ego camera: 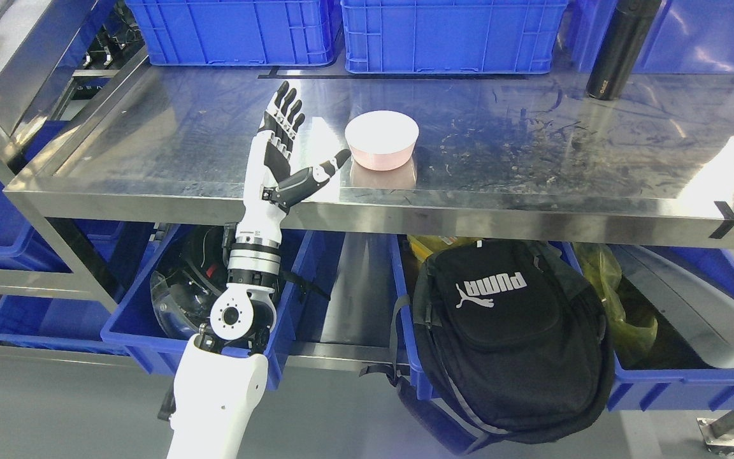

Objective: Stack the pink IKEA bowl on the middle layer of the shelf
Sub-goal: 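Swing the left hand down and sideways toward the pink bowl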

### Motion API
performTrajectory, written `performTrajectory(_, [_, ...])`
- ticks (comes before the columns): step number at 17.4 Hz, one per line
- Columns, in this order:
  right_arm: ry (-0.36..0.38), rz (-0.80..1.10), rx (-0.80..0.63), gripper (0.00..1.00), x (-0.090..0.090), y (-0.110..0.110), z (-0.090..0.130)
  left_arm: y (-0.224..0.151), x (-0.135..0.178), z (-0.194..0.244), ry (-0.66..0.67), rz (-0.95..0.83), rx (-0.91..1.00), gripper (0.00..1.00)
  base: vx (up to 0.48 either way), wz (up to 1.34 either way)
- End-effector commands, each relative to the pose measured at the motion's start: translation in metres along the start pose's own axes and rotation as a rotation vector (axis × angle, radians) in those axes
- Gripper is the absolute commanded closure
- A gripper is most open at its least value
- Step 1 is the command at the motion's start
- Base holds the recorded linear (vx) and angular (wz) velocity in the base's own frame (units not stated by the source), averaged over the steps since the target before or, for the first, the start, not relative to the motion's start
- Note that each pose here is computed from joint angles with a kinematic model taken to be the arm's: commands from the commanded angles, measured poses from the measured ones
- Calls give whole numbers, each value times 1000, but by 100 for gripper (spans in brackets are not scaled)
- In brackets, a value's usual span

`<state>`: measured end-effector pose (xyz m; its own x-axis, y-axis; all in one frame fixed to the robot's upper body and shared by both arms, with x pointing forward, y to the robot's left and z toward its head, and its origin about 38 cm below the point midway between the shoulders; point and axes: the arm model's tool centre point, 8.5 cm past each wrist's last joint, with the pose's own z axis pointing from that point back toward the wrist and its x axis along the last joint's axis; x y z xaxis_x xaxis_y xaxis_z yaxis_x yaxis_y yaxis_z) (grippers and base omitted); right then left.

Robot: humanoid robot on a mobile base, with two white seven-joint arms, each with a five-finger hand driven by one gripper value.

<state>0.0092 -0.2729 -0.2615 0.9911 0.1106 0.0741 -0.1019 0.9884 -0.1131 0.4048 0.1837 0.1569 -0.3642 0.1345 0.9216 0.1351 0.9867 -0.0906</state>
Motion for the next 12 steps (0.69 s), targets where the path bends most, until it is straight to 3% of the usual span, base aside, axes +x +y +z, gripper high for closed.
performTrajectory(1, [8, 2, -15, 0, -10, -10, 0, 7, 5, -5, -9, -21, 0, 0, 0, 0])
performTrajectory(5, [8, 2, -15, 0, -10, -10, 0, 18, 35, -36, -96, -93, -54, 0, 0, 0])
performTrajectory(9, [8, 2, -15, 0, -10, -10, 0, 34, 59, -57, -113, -558, -306, 0, 0, 0])
performTrajectory(12, [8, 2, -15, 0, -10, -10, 0, 37, 71, -68, -96, -793, -454, 1, 0, 0])
